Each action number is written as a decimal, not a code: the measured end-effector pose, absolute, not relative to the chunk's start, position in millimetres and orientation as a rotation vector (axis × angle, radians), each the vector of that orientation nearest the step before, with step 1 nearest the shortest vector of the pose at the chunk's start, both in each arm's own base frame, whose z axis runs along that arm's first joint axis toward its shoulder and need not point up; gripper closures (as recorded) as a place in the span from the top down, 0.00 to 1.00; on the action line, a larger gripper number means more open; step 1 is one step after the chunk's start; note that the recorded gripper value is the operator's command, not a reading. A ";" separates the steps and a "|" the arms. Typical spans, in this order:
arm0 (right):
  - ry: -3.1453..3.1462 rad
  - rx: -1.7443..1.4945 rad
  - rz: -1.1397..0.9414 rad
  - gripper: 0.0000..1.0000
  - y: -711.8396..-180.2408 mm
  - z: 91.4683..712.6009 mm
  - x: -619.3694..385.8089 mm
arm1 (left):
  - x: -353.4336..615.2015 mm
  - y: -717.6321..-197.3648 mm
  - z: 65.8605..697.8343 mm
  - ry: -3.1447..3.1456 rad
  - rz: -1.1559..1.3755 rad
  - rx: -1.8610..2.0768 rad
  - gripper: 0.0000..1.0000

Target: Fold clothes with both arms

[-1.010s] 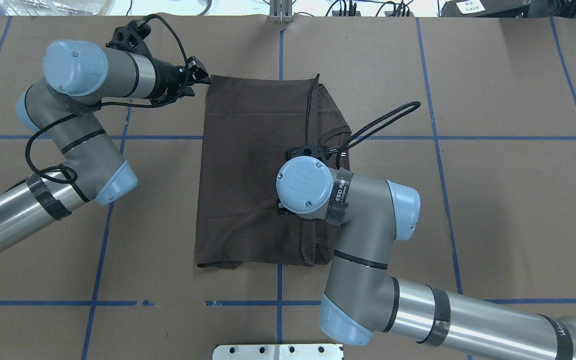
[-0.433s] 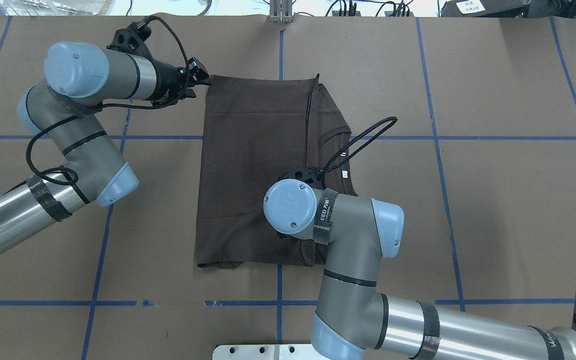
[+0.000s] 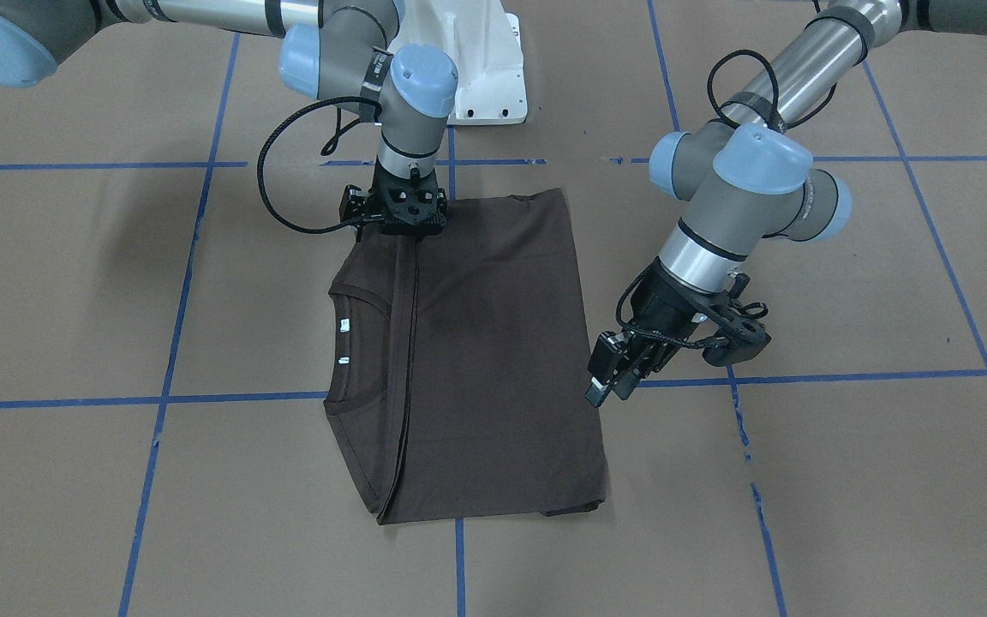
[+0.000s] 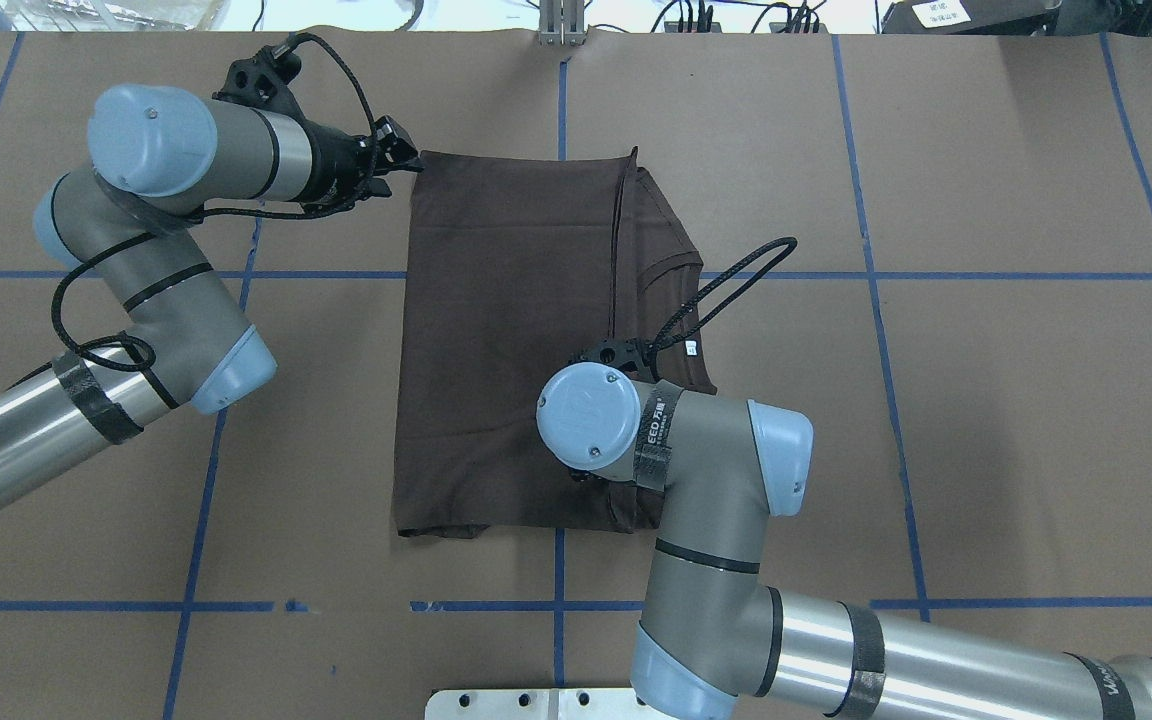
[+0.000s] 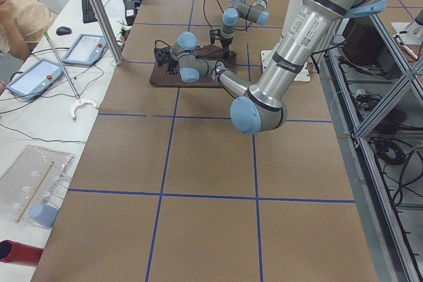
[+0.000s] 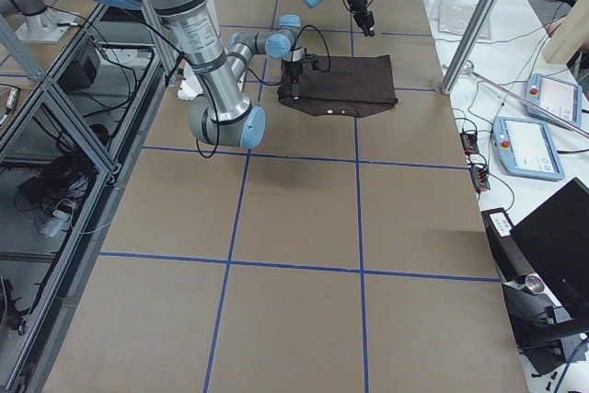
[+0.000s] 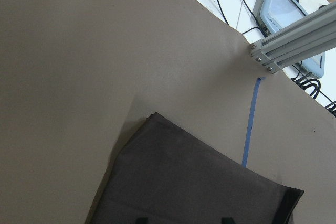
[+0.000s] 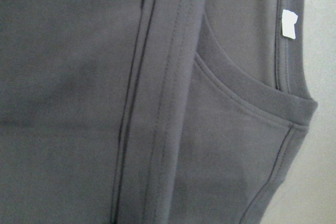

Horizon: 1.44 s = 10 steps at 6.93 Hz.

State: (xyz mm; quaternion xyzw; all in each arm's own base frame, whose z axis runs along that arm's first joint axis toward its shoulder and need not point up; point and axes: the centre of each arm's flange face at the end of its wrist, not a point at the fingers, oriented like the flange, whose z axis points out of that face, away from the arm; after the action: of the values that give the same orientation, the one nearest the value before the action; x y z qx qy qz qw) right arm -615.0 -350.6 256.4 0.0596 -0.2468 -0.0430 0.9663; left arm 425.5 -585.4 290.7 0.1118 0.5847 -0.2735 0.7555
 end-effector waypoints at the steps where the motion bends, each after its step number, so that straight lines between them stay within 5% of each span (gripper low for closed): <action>1: -0.477 0.116 -0.100 1.00 -353.2 263.8 -602.0 | 425.3 -585.4 290.9 1.275 -0.596 0.244 0.56; 5: -0.419 0.140 -0.206 1.00 -347.4 325.9 -495.5 | 425.4 -585.1 289.2 1.279 -0.596 0.244 0.56; 10: -0.511 0.185 -0.223 1.00 -353.4 251.4 -539.0 | 421.6 -582.5 281.3 1.294 -0.593 0.250 0.56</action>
State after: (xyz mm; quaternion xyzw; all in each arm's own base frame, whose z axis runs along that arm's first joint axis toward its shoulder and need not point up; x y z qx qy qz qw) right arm -539.0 -353.4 251.4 0.0911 -0.2517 -0.1101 0.9572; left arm 421.6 -582.5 281.3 0.1145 0.5920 -0.2714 0.7502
